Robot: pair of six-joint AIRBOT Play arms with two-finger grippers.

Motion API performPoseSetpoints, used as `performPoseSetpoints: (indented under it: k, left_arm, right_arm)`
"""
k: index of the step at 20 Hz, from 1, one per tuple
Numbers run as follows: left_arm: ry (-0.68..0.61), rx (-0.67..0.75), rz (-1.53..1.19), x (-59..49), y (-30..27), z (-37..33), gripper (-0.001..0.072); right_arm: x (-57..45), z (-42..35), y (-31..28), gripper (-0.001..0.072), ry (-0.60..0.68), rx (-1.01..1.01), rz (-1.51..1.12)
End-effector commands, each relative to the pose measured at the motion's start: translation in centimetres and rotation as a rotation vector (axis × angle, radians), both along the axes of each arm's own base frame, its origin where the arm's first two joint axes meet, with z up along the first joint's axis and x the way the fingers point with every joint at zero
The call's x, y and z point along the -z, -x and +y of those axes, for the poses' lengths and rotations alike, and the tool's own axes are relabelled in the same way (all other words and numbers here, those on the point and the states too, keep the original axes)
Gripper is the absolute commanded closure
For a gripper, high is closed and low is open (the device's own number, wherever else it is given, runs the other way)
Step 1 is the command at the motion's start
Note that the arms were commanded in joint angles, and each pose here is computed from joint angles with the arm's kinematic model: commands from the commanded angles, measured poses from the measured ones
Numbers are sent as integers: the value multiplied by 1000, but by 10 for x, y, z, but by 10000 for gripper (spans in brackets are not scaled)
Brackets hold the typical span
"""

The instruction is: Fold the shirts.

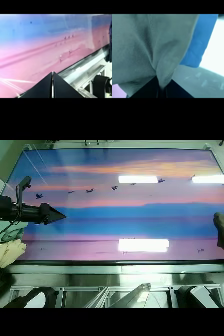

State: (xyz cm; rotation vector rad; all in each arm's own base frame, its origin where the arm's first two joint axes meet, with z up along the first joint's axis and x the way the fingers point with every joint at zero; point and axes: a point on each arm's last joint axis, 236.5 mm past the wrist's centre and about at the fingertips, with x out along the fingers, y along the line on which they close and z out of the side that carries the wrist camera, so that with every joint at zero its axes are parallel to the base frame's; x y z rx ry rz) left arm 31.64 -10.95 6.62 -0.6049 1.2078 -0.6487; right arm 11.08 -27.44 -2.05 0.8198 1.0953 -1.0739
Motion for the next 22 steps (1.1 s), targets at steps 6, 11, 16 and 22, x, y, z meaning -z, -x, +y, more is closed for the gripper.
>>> performPoseSetpoints:
  k: [6, 11, 16, 22]
  left_arm:
    - [26, 2, 109, 32, -5, 2, 695]
    - [30, 16, 106, 37, -7, 1, 695]
    - [9, -12, 70, 40, -17, 6, 694]
    - [14, -12, 79, 39, -16, 5, 695]
  right_arm:
    - [0, 49, 3, 6, -165, 48, -26]
    - [-40, 143, -113, 411, -341, -276, -363]
    - [-63, 311, -233, 693, -387, -802, -572]
    - [-20, 454, -269, 694, -515, -1106, -475]
